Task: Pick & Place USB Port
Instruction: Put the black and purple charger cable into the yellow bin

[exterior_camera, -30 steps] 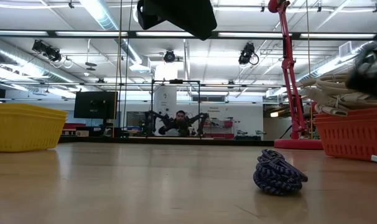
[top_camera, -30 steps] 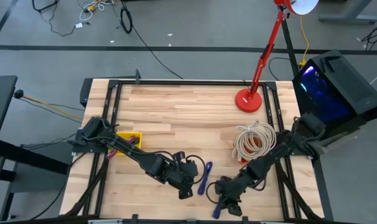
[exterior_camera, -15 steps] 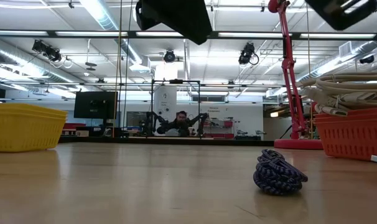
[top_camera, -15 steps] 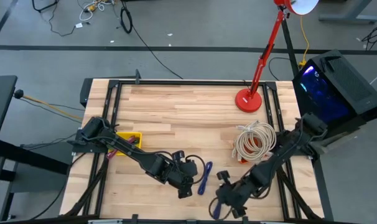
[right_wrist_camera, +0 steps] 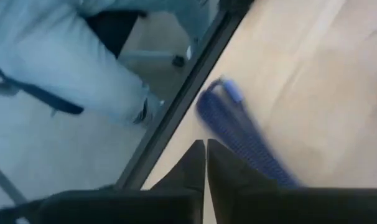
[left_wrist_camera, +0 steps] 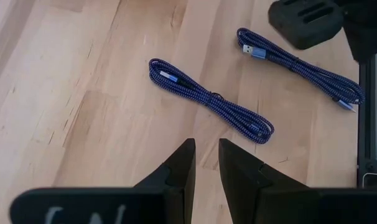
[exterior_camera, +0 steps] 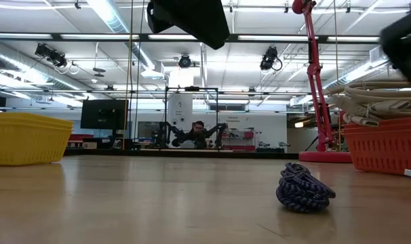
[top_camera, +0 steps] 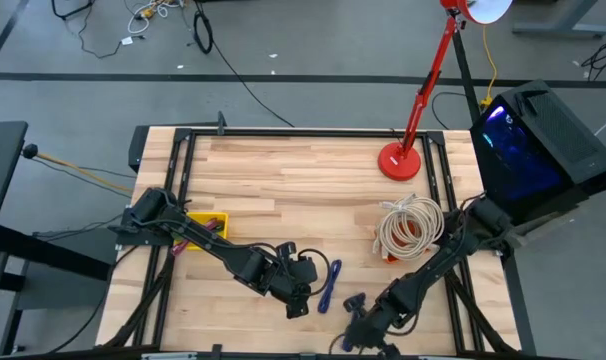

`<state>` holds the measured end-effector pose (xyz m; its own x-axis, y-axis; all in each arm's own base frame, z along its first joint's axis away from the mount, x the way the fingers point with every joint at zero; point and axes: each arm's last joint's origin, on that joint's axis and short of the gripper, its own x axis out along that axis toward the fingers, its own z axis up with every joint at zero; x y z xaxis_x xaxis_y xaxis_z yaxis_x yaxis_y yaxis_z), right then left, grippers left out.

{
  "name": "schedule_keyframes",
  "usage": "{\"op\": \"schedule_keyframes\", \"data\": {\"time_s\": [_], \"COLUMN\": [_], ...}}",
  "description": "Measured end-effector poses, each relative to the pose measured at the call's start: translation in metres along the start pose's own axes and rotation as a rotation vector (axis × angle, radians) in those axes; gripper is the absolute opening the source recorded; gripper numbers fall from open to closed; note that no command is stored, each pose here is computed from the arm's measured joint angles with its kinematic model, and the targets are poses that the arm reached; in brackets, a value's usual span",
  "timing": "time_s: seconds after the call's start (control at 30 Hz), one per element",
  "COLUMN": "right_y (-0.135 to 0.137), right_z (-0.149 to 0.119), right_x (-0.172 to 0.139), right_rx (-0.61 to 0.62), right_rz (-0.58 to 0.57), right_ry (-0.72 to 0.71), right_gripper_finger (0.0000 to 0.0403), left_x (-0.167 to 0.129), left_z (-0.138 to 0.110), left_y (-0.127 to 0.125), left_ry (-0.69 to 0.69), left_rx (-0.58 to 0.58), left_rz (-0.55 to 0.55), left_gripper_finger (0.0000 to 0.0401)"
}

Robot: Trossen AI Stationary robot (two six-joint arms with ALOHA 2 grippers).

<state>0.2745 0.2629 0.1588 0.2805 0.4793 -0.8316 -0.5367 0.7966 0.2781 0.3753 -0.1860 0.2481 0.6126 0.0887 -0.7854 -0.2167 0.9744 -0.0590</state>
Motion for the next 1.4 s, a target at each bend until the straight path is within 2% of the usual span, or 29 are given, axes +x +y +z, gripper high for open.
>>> {"op": "schedule_keyframes", "data": {"time_s": [0.13,0.27,0.4,0.7,0.83,1.07,1.23,1.4], "right_y": [-0.008,-0.023,-0.029,-0.030,-0.031,-0.037,-0.038,-0.039], "right_z": [0.009,0.011,0.011,0.012,0.006,-0.006,-0.008,-0.012], "right_x": [-0.005,-0.010,-0.012,-0.012,-0.012,-0.015,-0.015,-0.013], "right_rx": [0.033,0.122,0.157,0.091,0.013,-0.127,-0.207,-0.215], "right_rz": [-0.021,-0.023,0.004,0.002,-0.047,-0.172,-0.184,-0.183], "right_ry": [-0.042,0.019,0.031,0.028,0.081,0.202,0.226,0.242], "right_gripper_finger": [0.0010,0.0006,0.0029,0.0119,0.0140,0.0140,0.0135,0.0135], "left_x": [0.000,0.000,0.000,0.000,0.001,0.004,0.007,0.009], "left_z": [0.000,0.000,0.000,-0.002,-0.001,0.004,0.007,0.009], "left_y": [0.000,0.000,0.000,0.001,0.003,0.012,0.020,0.026], "left_ry": [0.000,0.000,0.001,0.023,0.023,0.006,0.017,0.027], "left_rx": [0.003,0.006,0.009,0.046,0.095,0.094,0.085,0.076], "left_rz": [0.001,0.001,0.001,0.015,0.018,0.068,0.095,0.111], "left_gripper_finger": [0.0075,0.0075,0.0075,0.0075,0.0075,0.0075,0.0075,0.0075]}}
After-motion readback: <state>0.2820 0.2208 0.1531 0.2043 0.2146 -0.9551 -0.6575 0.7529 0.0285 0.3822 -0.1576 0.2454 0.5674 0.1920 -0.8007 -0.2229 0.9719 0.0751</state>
